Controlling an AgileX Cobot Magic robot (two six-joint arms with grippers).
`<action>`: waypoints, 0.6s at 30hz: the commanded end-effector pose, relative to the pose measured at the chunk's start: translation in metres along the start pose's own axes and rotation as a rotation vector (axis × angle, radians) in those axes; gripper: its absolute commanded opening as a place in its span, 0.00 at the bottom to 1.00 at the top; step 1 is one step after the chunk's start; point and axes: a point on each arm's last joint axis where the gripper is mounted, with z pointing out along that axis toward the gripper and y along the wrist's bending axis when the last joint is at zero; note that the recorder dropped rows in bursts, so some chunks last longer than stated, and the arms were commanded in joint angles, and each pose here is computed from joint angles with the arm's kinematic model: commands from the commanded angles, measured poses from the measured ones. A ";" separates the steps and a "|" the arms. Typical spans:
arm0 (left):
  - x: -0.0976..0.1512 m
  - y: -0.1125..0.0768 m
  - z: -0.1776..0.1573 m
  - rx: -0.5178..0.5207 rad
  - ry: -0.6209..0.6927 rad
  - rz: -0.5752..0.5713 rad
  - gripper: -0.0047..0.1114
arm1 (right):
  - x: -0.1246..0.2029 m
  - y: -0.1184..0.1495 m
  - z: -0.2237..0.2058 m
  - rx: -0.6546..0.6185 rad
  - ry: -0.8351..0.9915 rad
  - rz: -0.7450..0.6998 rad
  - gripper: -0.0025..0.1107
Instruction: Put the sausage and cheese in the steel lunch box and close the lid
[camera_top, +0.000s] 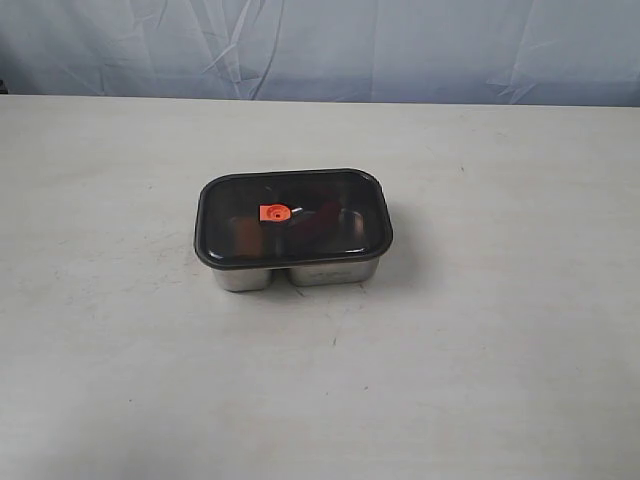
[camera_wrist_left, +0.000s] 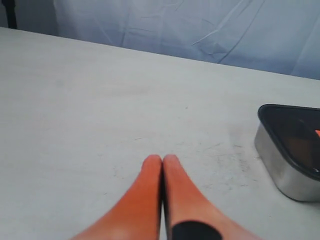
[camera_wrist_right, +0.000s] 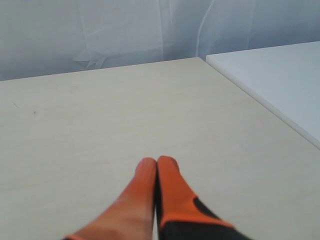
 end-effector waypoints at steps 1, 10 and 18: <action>0.007 0.004 -0.002 -0.030 -0.026 -0.020 0.04 | 0.001 0.000 0.000 0.005 -0.008 0.002 0.02; 0.005 0.003 -0.013 -0.023 -0.123 0.064 0.04 | 0.001 0.000 0.000 0.005 -0.008 0.002 0.02; 0.004 0.005 -0.013 -0.054 -0.136 0.084 0.04 | 0.000 0.000 0.000 0.005 -0.013 0.002 0.02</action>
